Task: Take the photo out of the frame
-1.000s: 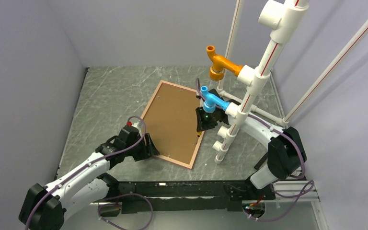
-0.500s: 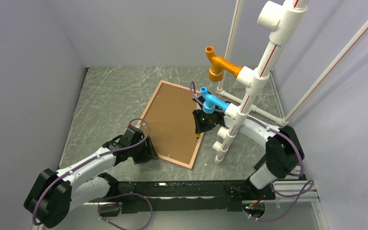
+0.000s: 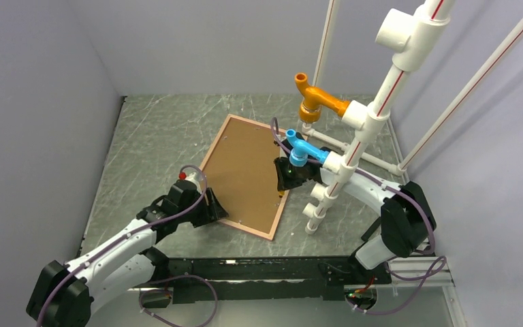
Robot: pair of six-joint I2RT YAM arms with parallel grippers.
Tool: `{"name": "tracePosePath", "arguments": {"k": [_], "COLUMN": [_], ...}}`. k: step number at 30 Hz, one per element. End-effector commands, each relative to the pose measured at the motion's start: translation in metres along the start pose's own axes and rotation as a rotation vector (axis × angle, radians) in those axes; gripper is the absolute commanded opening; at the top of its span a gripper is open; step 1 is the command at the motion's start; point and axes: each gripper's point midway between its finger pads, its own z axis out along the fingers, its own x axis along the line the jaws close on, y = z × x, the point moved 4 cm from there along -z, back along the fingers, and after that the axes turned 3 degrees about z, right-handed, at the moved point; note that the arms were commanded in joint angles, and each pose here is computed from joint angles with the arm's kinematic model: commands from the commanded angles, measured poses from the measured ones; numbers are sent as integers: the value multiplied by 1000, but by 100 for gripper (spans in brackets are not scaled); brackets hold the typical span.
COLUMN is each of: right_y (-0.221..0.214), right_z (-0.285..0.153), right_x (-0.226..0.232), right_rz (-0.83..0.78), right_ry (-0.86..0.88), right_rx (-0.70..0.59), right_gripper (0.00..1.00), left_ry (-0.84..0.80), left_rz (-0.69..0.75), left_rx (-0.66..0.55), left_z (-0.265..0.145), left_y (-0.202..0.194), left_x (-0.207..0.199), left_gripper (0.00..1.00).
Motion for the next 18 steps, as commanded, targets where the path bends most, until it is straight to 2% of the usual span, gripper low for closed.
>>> {"name": "tracePosePath", "arguments": {"k": [1, 10, 14, 18], "right_y": [-17, -20, -9, 2], "right_z": [-3, 4, 7, 14], "right_x": [8, 1, -13, -16], "right_rz": [-38, -39, -40, -37], "right_ry": [34, -24, -120, -143], "right_rx": [25, 29, -49, -133], "right_gripper": [0, 0, 0, 0], "left_ry": [-53, 18, 90, 139], "left_rz": [18, 28, 16, 0], "left_rx": [-29, 16, 26, 60], "left_z": [3, 23, 27, 32], "left_y": [13, 14, 12, 5], "left_x": [-15, -7, 5, 15], "left_gripper": [64, 63, 64, 64]}}
